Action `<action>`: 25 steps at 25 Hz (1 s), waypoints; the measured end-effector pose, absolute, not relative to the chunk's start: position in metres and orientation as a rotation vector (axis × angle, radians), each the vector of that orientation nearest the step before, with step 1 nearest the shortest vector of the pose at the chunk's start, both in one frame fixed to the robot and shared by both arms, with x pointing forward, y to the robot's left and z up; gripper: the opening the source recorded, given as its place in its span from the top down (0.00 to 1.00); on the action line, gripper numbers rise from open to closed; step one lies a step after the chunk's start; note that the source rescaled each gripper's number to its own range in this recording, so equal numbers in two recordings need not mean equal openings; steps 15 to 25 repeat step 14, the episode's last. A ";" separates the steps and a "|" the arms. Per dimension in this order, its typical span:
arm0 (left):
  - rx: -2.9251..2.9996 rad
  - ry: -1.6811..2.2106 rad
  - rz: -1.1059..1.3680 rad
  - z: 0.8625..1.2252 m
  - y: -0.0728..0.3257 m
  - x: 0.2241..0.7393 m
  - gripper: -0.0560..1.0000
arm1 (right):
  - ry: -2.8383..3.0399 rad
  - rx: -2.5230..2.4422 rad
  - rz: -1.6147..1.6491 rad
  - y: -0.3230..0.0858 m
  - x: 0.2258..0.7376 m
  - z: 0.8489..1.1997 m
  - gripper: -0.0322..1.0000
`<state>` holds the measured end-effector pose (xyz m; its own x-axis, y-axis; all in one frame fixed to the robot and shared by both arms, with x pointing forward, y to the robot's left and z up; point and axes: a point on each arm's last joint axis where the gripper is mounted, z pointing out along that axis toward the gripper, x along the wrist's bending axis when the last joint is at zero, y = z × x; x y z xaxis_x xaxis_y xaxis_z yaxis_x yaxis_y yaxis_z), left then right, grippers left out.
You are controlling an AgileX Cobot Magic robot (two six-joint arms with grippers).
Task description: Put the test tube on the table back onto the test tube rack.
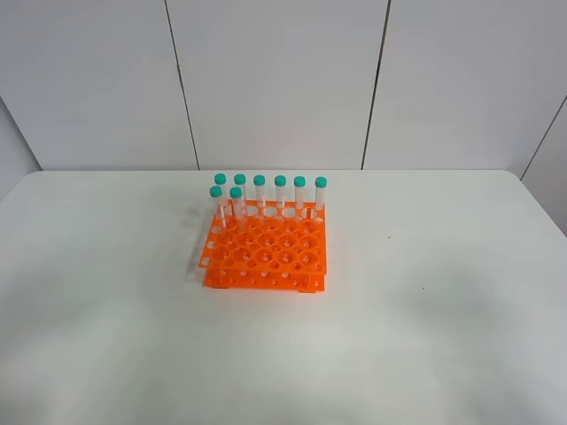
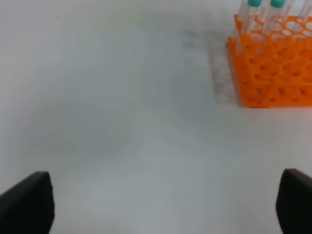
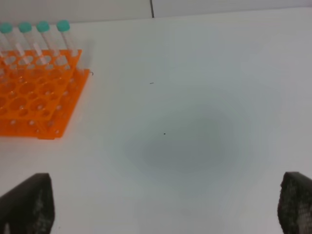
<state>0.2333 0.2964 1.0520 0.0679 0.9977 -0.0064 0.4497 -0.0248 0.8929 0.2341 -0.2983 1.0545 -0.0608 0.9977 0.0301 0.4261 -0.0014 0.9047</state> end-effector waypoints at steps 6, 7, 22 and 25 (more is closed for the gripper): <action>1.582 1.484 0.907 1.052 0.296 0.233 0.00 | 1.572 1.508 1.030 -0.298 0.234 1.054 0.00; 1.582 1.484 0.907 1.052 0.296 0.233 0.00 | 1.572 1.508 1.030 -0.298 0.234 1.054 0.00; 1.582 1.484 0.907 1.052 0.296 0.233 0.00 | 1.572 1.508 1.030 -0.298 0.234 1.054 0.00; 1.582 1.484 0.907 1.052 0.296 0.233 0.00 | 1.572 1.508 1.030 -0.298 0.234 1.054 0.00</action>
